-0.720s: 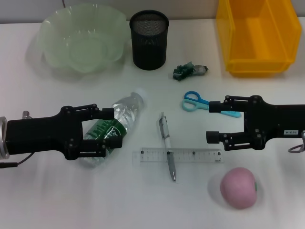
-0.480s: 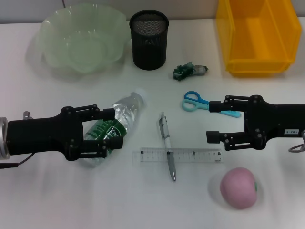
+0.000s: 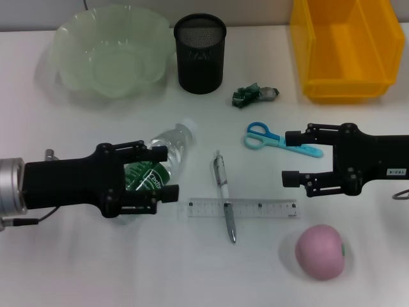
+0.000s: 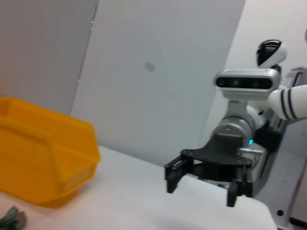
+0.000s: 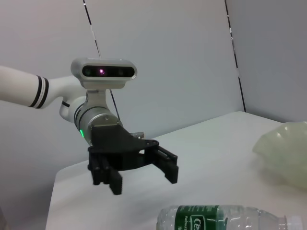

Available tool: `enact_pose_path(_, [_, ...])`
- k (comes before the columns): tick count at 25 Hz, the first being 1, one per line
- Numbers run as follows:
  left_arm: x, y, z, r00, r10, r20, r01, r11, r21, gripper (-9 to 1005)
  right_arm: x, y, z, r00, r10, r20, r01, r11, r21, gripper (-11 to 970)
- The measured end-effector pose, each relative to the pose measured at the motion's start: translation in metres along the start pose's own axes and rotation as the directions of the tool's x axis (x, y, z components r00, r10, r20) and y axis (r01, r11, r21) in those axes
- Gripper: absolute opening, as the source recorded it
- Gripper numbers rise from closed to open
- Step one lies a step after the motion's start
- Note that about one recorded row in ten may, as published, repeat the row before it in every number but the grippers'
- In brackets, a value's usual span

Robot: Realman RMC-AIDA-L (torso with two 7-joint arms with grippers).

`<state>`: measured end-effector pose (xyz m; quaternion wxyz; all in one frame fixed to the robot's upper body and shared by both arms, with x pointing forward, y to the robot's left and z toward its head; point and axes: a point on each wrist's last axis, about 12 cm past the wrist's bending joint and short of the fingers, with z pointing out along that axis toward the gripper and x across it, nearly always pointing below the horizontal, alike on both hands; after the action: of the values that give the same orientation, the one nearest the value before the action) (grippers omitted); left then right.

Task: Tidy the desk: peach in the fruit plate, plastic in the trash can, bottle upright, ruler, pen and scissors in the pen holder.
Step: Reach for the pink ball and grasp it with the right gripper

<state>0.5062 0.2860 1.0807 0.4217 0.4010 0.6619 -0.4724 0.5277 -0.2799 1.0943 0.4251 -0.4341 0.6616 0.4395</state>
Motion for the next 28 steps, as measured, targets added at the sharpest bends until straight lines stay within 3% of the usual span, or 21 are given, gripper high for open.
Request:
enact_pose_path(6, [-0.001,-0.005,0.015,0.999,0.020,0.025,-0.022,0.998,0.055,800,-0.003,-0.002,-0.006,1.000,0.008,-0.005,-0.008,1.000,0.003,806])
enact_pose_path(8, [-0.003,-0.013,0.033,0.999,0.022,0.038,-0.027,0.991,0.129,800,-0.005,-0.004,-0.010,1.000,0.011,-0.011,-0.011,1.000,0.008,805])
enact_pose_path(14, [-0.004,-0.017,0.066,0.999,0.045,0.026,-0.050,0.972,0.231,800,-0.012,-0.009,-0.019,1.000,0.015,-0.025,-0.014,0.999,0.036,802])
enact_pose_path(16, [-0.004,-0.017,0.066,0.999,0.045,0.026,-0.050,0.972,0.231,800,-0.013,-0.010,-0.022,1.000,0.014,-0.022,-0.013,0.999,0.046,800])
enact_pose_path(17, [-0.007,-0.014,0.079,0.998,0.054,0.026,-0.059,0.967,0.249,800,-0.015,-0.011,-0.025,1.000,0.011,-0.019,-0.010,0.998,0.058,800])
enact_pose_path(21, [-0.009,-0.012,0.087,0.998,0.065,0.020,-0.068,0.966,0.248,800,-0.019,-0.015,-0.034,1.000,0.013,0.002,-0.013,0.995,0.094,798])
enact_pose_path(23, [-0.010,-0.009,0.101,0.999,0.054,-0.005,-0.052,0.969,0.243,800,-0.021,-0.017,-0.037,1.000,0.016,0.010,-0.017,0.994,0.112,796])
enact_pose_path(28, [-0.008,-0.006,0.109,0.997,0.076,-0.018,-0.070,0.971,0.228,800,-0.023,-0.019,-0.039,1.000,0.013,0.014,-0.015,0.992,0.127,794])
